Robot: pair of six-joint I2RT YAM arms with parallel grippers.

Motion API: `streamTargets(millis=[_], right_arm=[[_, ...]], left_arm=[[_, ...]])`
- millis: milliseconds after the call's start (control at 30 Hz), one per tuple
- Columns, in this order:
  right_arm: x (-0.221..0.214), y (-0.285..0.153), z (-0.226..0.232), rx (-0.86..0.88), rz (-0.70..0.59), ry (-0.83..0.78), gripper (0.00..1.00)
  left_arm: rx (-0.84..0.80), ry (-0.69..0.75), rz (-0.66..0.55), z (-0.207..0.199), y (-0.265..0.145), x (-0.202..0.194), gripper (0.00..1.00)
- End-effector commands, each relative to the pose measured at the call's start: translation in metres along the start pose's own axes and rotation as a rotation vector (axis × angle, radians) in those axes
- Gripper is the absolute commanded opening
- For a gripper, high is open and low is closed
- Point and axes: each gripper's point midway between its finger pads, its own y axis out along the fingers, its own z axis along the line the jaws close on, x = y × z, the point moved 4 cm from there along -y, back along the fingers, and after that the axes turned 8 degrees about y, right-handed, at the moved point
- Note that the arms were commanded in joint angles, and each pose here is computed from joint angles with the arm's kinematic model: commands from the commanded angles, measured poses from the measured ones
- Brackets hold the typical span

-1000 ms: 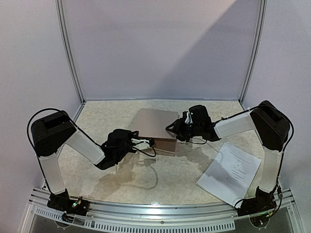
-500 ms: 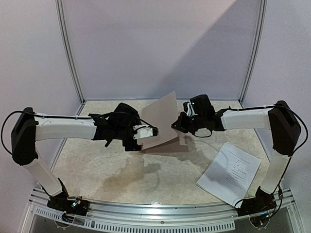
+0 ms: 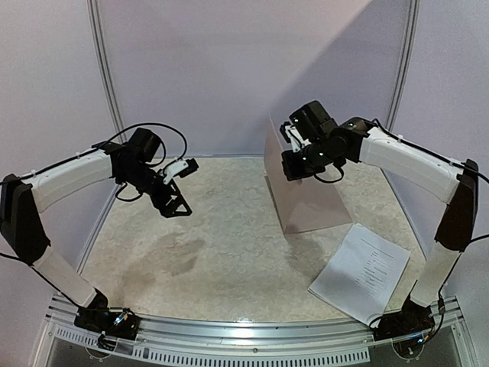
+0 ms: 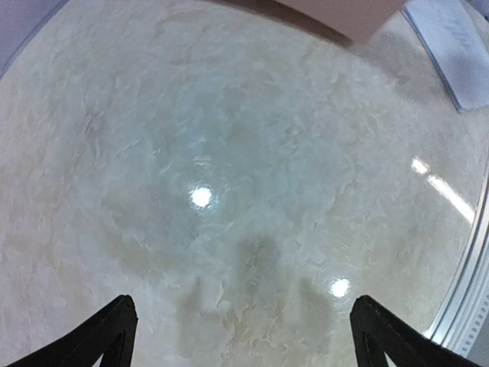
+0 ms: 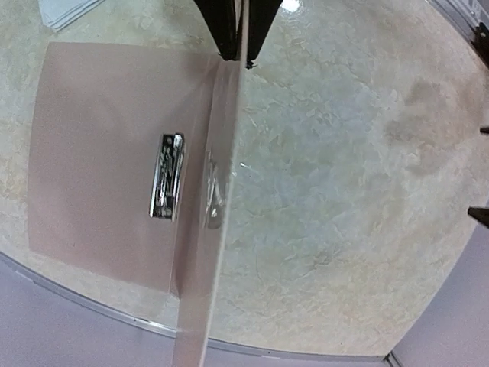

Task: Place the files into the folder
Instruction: Open the folder at the center of the board.

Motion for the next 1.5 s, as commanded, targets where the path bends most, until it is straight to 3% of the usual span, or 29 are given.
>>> streamTargets(millis=[0, 233, 367, 533, 667, 833, 933, 1100, 1167, 1267, 1367, 1467], right_arm=[[-0.023, 0.009, 0.027, -0.144, 0.072, -0.196, 0.06], [-0.069, 0.064, 0.07, -0.082, 0.179, -0.231, 0.1], [-0.096, 0.087, 0.111, 0.081, 0.231, -0.237, 0.22], [-0.127, 0.098, 0.165, 0.277, 0.281, -0.322, 0.42], [-0.134, 0.104, 0.175, 0.347, 0.304, -0.323, 0.53], [-0.115, 0.077, 0.178, 0.425, 0.243, -0.324, 0.7], [-0.09, 0.061, 0.144, 0.383, 0.182, -0.225, 0.85], [-0.076, 0.054, -0.013, -0.064, 0.126, 0.1, 0.86], [-0.091, 0.053, -0.07, -0.159, 0.159, 0.21, 0.86], [-0.079, 0.051, -0.142, -0.259, 0.137, 0.325, 0.86], [-0.052, 0.053, -0.189, -0.352, 0.128, 0.336, 0.86], [-0.036, 0.078, -0.224, -0.422, 0.188, 0.307, 0.86]], left_arm=[[-0.027, -0.319, 0.012, 0.035, 0.008, -0.027, 0.99], [0.063, -0.574, 0.142, 0.096, 0.034, -0.095, 0.98], [0.069, -0.65, 0.149, 0.111, 0.035, -0.115, 0.98], [0.112, -0.646, 0.144, 0.117, 0.024, -0.12, 0.98], [0.157, -0.609, 0.147, 0.12, 0.011, -0.117, 0.98], [0.183, -0.56, 0.129, 0.118, -0.007, -0.105, 0.98], [0.163, -0.52, 0.124, 0.109, -0.012, -0.093, 0.98], [0.111, -0.246, 0.236, 0.061, 0.022, -0.062, 0.99], [0.121, -0.093, 0.299, 0.041, 0.044, -0.047, 0.99], [0.156, 0.113, 0.371, 0.018, 0.074, -0.023, 1.0], [0.232, 0.268, 0.452, 0.018, 0.105, -0.015, 1.0], [0.295, 0.326, 0.507, 0.03, 0.128, -0.016, 0.99]])
